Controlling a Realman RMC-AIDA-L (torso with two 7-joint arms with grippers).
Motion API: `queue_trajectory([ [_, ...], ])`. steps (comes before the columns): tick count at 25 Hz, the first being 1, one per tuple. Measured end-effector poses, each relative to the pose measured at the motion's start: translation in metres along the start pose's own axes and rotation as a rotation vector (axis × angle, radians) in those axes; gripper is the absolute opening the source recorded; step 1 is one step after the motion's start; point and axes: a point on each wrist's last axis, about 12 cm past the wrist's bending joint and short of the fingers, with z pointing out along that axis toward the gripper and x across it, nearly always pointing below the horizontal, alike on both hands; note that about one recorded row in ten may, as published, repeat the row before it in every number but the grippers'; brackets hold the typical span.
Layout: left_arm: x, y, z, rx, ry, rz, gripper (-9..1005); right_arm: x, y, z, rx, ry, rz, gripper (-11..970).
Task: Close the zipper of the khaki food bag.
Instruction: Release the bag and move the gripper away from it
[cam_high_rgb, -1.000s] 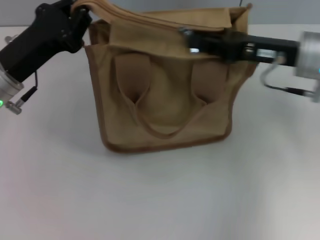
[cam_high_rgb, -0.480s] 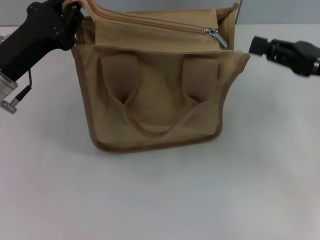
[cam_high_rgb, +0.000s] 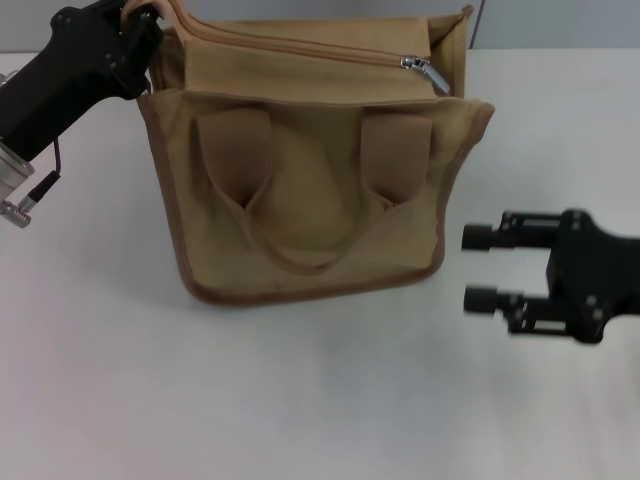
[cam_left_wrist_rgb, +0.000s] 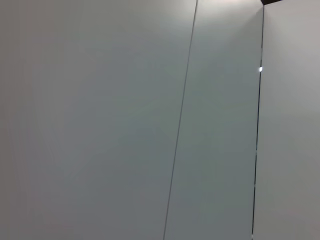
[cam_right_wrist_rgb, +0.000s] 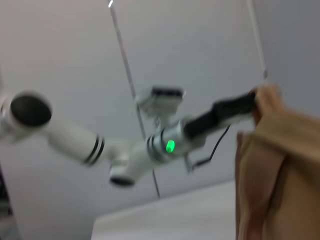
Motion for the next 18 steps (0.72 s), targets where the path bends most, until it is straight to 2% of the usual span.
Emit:
queue_trajectory([
  [7, 0.002, 0.002, -0.003, -0.027, 0.005, -0.015, 60, 0.022, -0.002, 0.015, 0.031, 0.082, -0.055, 625],
  [13, 0.003, 0.003, -0.019, -0.066, 0.014, -0.106, 64, 0.025, -0.008, 0.029, 0.024, 0.095, -0.064, 799],
  [16, -0.007, 0.009, -0.035, -0.057, 0.063, -0.142, 66, 0.023, -0.010, 0.033, 0.014, 0.096, -0.068, 798],
  [18, -0.016, 0.013, -0.045, -0.035, 0.112, -0.158, 140, 0.022, -0.012, 0.035, 0.007, 0.098, -0.072, 798],
])
